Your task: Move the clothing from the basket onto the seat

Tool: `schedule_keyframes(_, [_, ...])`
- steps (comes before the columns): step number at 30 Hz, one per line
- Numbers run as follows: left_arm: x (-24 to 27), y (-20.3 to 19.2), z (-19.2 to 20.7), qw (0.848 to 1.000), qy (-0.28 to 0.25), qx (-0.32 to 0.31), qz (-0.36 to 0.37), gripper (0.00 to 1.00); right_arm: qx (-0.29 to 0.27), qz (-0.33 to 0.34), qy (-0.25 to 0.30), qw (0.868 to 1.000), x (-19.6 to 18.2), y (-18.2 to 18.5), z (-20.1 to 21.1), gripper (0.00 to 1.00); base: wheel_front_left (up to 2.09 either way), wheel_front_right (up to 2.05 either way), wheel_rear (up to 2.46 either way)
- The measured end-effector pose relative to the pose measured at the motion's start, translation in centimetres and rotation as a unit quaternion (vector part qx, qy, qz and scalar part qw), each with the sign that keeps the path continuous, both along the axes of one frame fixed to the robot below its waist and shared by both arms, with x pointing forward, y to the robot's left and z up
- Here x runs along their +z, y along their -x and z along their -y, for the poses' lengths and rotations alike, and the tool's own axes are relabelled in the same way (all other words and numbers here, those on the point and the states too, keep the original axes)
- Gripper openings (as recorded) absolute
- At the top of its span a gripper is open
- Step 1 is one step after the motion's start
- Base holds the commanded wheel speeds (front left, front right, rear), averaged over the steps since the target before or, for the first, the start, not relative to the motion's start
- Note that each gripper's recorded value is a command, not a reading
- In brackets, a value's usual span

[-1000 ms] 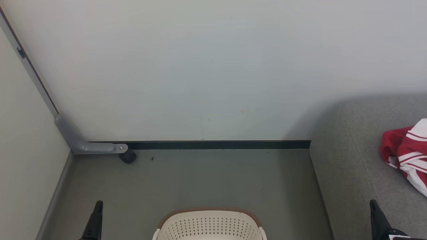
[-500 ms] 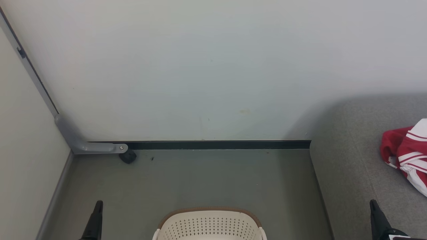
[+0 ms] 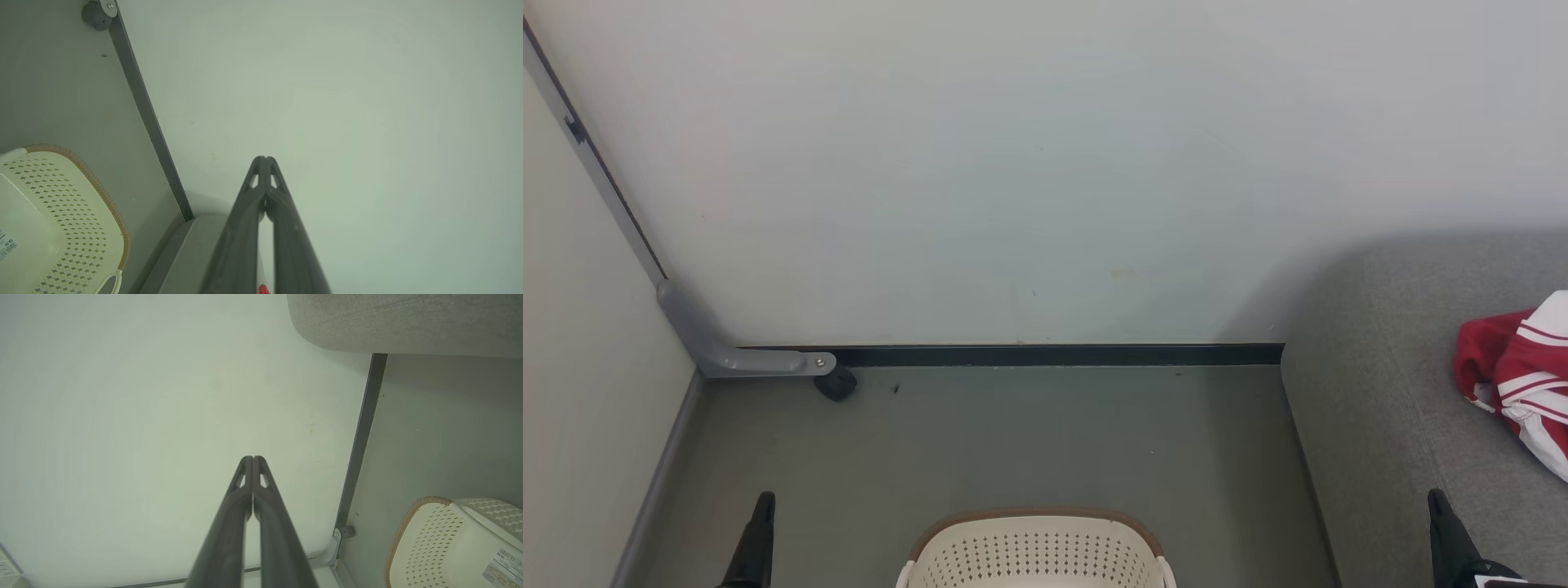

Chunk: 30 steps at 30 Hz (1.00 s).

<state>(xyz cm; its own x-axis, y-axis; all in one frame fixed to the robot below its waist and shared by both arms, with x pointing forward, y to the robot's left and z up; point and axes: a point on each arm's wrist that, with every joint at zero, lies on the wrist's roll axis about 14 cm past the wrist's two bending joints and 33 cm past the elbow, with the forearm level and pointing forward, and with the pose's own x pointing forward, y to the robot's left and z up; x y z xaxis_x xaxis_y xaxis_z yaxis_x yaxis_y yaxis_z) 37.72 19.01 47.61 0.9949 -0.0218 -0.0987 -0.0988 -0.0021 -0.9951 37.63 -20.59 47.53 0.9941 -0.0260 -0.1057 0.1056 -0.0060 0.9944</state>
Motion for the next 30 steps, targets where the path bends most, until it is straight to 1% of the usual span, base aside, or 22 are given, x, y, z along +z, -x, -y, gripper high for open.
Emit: schedule_keyframes(30, [-0.02,0.01,0.0,1.0,0.0,0.0,0.0,0.0,0.0,0.0,0.0,1.0,0.0,0.0,0.0,0.0,0.0,0.0,0.0])
